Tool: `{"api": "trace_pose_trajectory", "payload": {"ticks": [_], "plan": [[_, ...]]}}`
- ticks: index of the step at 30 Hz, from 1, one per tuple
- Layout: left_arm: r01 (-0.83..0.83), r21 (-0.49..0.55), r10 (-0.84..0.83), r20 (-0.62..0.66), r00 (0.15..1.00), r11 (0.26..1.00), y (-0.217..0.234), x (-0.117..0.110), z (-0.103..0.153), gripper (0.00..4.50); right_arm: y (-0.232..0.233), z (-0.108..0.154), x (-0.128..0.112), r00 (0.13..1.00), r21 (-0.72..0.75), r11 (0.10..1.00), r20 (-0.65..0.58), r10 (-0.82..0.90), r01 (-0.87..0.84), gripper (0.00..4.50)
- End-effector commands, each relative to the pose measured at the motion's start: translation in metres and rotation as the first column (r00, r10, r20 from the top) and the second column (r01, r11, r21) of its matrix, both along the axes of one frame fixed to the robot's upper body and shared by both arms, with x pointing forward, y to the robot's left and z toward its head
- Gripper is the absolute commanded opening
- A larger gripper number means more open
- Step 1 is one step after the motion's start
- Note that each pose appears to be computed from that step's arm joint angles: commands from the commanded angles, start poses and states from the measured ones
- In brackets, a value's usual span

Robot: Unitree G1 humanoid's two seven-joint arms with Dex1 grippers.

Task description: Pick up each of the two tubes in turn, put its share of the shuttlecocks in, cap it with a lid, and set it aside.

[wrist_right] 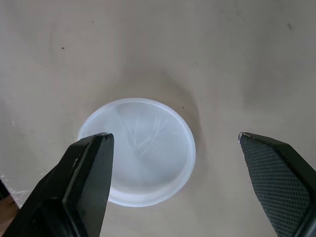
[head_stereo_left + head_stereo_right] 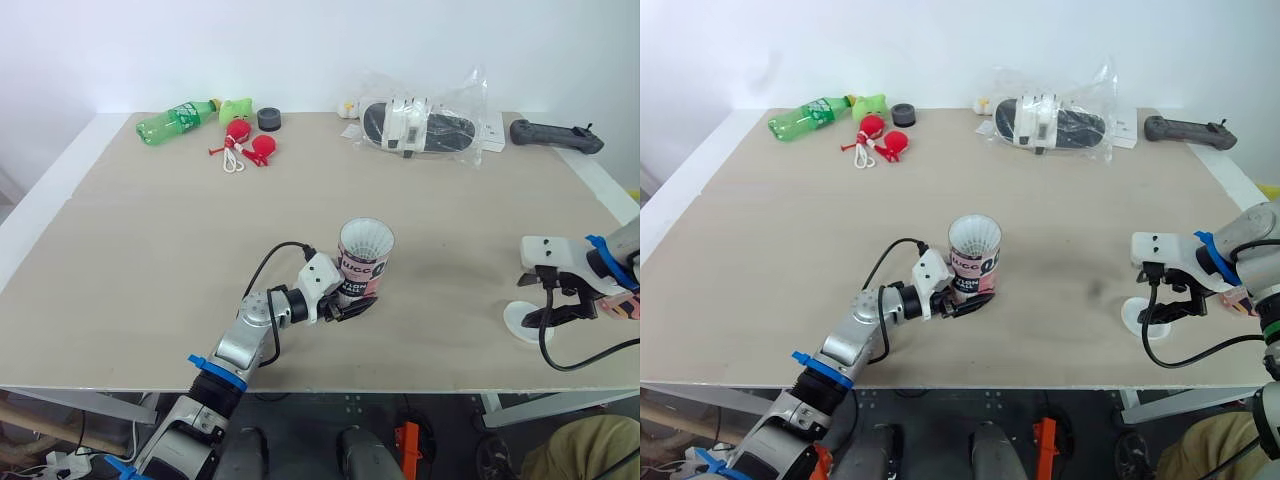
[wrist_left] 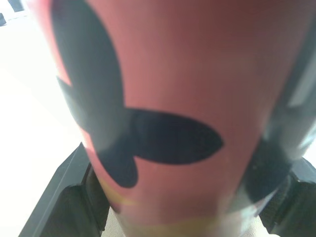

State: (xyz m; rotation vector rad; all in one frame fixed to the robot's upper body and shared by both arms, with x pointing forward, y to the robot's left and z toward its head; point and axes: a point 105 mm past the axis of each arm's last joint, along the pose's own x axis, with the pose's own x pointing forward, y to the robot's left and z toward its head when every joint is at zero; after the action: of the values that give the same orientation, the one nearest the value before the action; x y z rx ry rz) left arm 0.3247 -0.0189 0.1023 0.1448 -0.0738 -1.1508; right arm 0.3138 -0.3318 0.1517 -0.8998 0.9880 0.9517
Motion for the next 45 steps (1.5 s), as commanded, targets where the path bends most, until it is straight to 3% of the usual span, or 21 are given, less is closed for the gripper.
{"api": "trace_pose_trajectory", "payload": {"ticks": [1,2,5,8,13,17,19,22,26,30,35,45], "plan": [[0.008,0.019,-0.008,-0.008,1.0,1.0,-0.002,-0.003,-0.006,3.26,-0.003,0.004,0.002,1.0,-0.002,1.0,-0.001,-0.008,0.008,4.36],[0.008,0.02,-0.008,-0.007,1.0,1.0,-0.002,-0.003,-0.006,3.26,-0.003,0.001,0.003,1.0,0.005,1.0,-0.009,-0.012,0.012,4.36],[0.007,0.02,-0.007,-0.002,1.0,1.0,-0.002,-0.003,-0.006,3.26,-0.002,-0.008,0.001,0.999,0.028,0.999,-0.048,-0.021,0.022,3.59],[0.006,0.019,-0.006,0.002,1.0,1.0,-0.002,-0.003,-0.004,3.26,-0.005,-0.015,-0.001,0.997,0.024,0.999,-0.076,-0.028,0.03,2.03],[0.004,0.019,-0.004,0.01,1.0,1.0,-0.002,-0.003,-0.003,3.26,-0.007,-0.02,-0.003,0.995,0.023,0.999,-0.095,-0.029,0.032,0.06],[0.002,0.021,-0.002,0.013,1.0,1.0,-0.001,-0.002,-0.003,3.26,-0.005,-0.018,-0.003,0.996,0.045,0.999,-0.084,-0.01,0.014,0.06],[0.001,0.024,-0.002,0.014,1.0,1.0,0.0,-0.002,-0.003,3.26,0.0,-0.003,-0.002,0.998,0.046,0.998,-0.028,0.054,-0.052,0.06],[-0.002,0.041,0.001,0.012,1.0,0.999,0.002,-0.001,-0.005,3.26,0.05,0.057,0.004,0.962,0.118,0.963,0.159,0.221,-0.241,0.06],[-0.009,0.065,0.009,0.005,1.0,0.998,0.003,0.003,-0.008,3.26,0.138,0.141,-0.006,0.815,0.199,0.827,0.394,0.424,-0.526,0.06],[-0.001,0.097,0.001,0.007,1.0,0.995,0.001,0.004,-0.011,3.26,0.193,0.188,-0.003,0.675,0.16,0.719,0.525,0.518,-0.676,0.06],[0.005,0.134,-0.006,0.008,1.0,0.991,0.0,0.006,-0.013,3.26,0.229,0.198,0.006,0.605,0.122,0.655,0.536,0.589,-0.745,0.06],[-0.029,0.152,0.029,0.003,1.0,0.988,0.006,0.008,-0.015,3.26,0.242,0.165,0.015,0.599,0.072,0.629,0.404,0.691,-0.774,0.06]]}}
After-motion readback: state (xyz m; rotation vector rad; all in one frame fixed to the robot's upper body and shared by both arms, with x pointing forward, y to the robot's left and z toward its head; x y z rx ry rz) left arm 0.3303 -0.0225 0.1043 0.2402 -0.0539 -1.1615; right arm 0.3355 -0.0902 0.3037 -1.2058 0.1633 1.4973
